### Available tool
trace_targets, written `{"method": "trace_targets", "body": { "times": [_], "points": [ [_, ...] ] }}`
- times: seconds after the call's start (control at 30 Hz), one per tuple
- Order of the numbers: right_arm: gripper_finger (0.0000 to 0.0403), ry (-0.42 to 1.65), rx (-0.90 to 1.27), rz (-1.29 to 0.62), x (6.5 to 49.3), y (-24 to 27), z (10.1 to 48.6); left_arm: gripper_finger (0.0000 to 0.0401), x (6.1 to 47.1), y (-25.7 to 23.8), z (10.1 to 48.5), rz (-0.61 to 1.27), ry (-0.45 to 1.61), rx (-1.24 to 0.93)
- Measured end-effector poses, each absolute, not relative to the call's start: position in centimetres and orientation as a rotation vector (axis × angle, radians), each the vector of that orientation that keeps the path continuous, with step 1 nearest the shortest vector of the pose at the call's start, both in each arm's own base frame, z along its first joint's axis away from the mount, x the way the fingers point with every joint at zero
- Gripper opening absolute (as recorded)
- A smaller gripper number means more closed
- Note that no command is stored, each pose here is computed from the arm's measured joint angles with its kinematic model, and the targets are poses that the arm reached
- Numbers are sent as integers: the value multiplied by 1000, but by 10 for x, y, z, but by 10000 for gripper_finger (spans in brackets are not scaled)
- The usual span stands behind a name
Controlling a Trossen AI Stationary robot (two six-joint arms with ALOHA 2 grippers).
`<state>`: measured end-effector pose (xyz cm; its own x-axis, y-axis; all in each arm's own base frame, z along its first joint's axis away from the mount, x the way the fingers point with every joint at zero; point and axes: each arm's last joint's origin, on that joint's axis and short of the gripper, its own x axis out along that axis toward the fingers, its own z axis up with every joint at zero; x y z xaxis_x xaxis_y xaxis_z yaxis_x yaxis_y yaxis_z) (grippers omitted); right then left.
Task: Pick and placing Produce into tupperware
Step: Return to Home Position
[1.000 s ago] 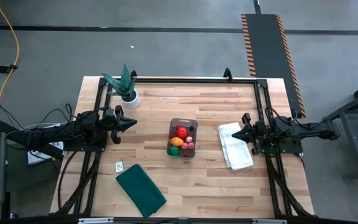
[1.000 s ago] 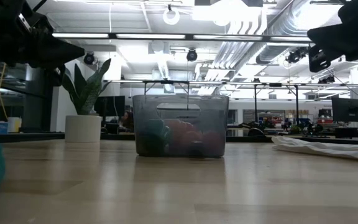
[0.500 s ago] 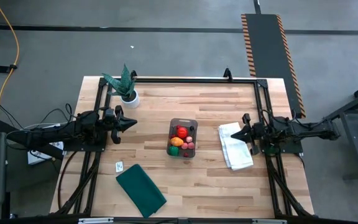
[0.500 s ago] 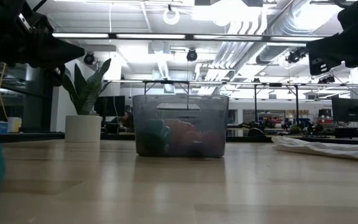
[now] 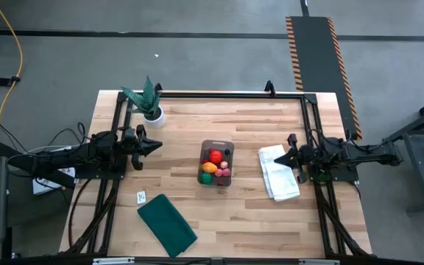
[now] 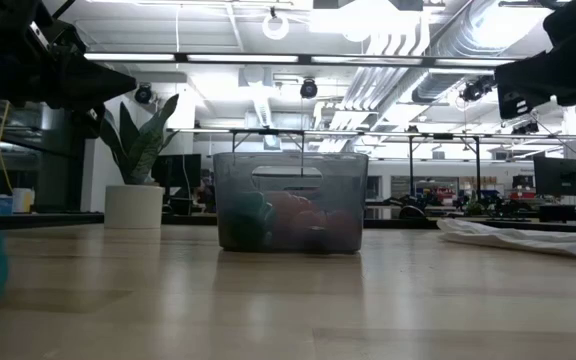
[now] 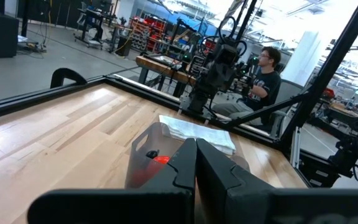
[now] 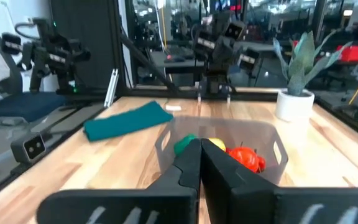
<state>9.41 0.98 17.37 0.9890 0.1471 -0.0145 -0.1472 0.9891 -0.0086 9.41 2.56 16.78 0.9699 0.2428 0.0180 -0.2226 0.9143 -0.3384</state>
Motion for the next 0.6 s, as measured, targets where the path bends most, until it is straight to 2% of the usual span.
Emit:
{"method": "trace_targets", "body": {
  "times": [0.6],
  "points": [
    [0, -145, -42, 134, 96, 10, 180, 1, 94, 26, 168, 239, -60, -341]
  ]
}}
